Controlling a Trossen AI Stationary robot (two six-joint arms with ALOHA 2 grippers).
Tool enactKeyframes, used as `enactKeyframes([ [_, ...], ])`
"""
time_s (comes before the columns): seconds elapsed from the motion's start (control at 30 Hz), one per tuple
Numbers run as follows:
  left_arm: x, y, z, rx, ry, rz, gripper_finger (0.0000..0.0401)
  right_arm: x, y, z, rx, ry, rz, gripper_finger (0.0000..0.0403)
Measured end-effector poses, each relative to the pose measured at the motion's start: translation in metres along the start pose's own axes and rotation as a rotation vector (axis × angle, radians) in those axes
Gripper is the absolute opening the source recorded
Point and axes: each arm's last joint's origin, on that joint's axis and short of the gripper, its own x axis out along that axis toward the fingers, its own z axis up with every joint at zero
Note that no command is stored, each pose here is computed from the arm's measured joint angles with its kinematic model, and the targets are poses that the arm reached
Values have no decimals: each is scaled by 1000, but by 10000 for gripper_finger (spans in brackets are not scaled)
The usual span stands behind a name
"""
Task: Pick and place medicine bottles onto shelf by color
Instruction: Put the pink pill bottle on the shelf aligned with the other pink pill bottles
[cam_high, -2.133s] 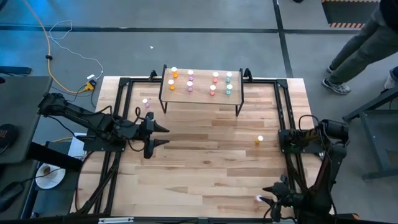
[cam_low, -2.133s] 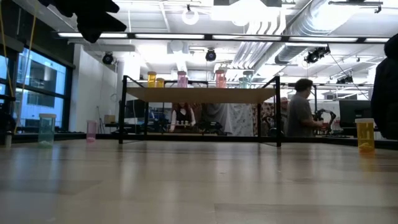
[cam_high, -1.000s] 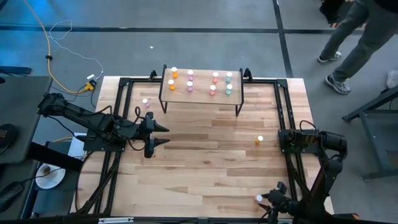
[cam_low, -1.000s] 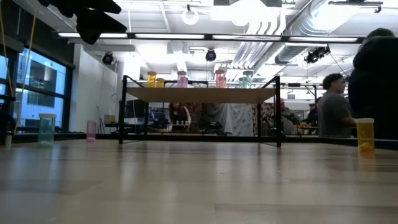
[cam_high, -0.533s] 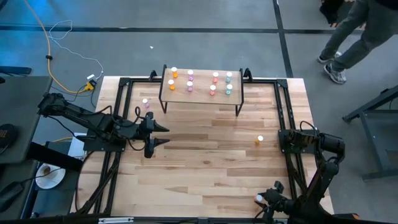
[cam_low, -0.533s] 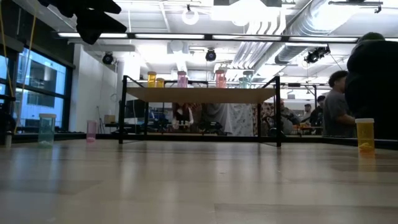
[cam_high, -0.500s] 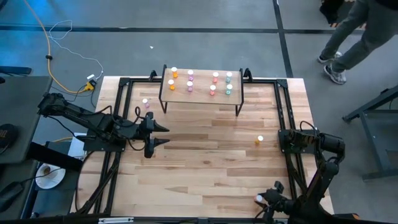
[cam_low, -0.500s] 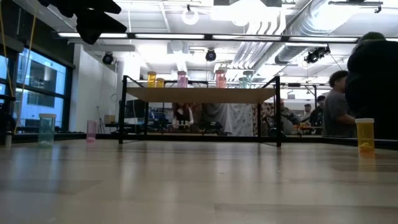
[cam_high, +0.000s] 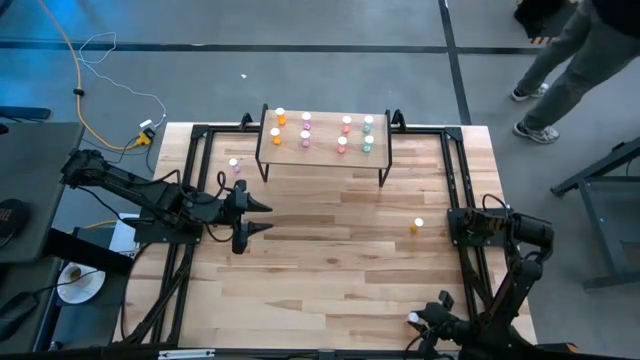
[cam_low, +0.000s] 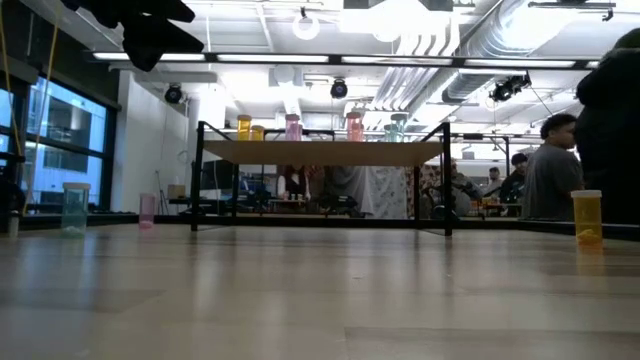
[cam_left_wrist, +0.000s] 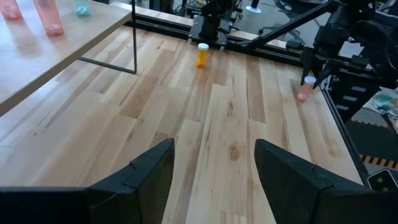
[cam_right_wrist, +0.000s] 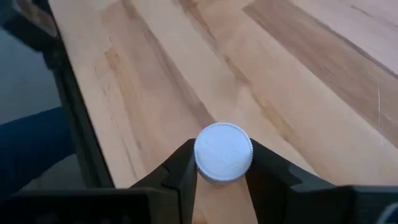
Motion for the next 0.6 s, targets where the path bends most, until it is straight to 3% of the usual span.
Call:
enactKeyframes([
  [0.37,0,0,0,0,0,0,213,23,3,25,28,-14,-73,106],
  [0.6,0,0,0,0,0,0,213,30,5,62,-19,-27,-100,106],
])
